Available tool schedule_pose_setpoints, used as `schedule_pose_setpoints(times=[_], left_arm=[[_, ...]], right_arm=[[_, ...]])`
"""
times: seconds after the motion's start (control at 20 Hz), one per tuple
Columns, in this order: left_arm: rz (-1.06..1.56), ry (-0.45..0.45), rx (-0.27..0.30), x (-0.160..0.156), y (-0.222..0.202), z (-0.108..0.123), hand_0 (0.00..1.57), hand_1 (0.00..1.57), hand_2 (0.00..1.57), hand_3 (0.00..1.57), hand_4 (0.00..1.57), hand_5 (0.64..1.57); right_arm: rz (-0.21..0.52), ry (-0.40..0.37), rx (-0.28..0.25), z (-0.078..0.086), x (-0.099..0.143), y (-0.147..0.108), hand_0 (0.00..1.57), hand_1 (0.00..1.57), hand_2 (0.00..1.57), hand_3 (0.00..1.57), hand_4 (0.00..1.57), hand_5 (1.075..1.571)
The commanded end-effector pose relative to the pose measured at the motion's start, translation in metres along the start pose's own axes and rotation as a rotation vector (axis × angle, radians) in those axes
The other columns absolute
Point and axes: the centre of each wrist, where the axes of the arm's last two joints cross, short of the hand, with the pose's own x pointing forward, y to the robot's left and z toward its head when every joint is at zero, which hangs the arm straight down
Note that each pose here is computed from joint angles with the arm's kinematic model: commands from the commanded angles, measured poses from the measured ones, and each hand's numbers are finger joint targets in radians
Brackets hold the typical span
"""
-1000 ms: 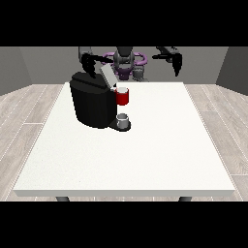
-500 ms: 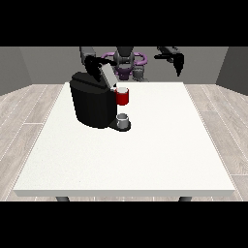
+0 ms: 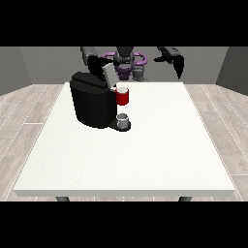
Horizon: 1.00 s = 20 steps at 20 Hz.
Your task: Insert the coffee pod into the coffee machine and close the lid
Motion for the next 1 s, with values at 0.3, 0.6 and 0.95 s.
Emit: schedule_pose_setpoints(times=[0.3, 0.6, 0.95], left_arm=[[-0.001, 0.01, 0.023, -0.013, -0.004, 0.006, 0.0, 0.0, 0.0, 0.0, 0.13, 1.571], [0.004, 0.0, 0.016, -0.006, 0.018, 0.001, 0.0, 0.0, 0.0, 0.0, 0.16, 1.571], [-0.012, 0.004, 0.025, -0.01, 0.007, 0.003, 0.0, 0.0, 0.0, 0.0, 0.0, 1.571]], right_arm=[[0.078, -0.002, 0.084, -0.013, 0.01, 0.025, 0.0, 0.0, 0.0, 0.0, 0.14, 1.571], [0.138, -0.028, 0.113, -0.032, 0.037, 0.024, 0.0, 0.0, 0.0, 0.0, 0.15, 1.571], [0.108, -0.05, 0.143, -0.032, 0.034, 0.048, 0.0, 0.0, 0.0, 0.0, 0.12, 1.571]])
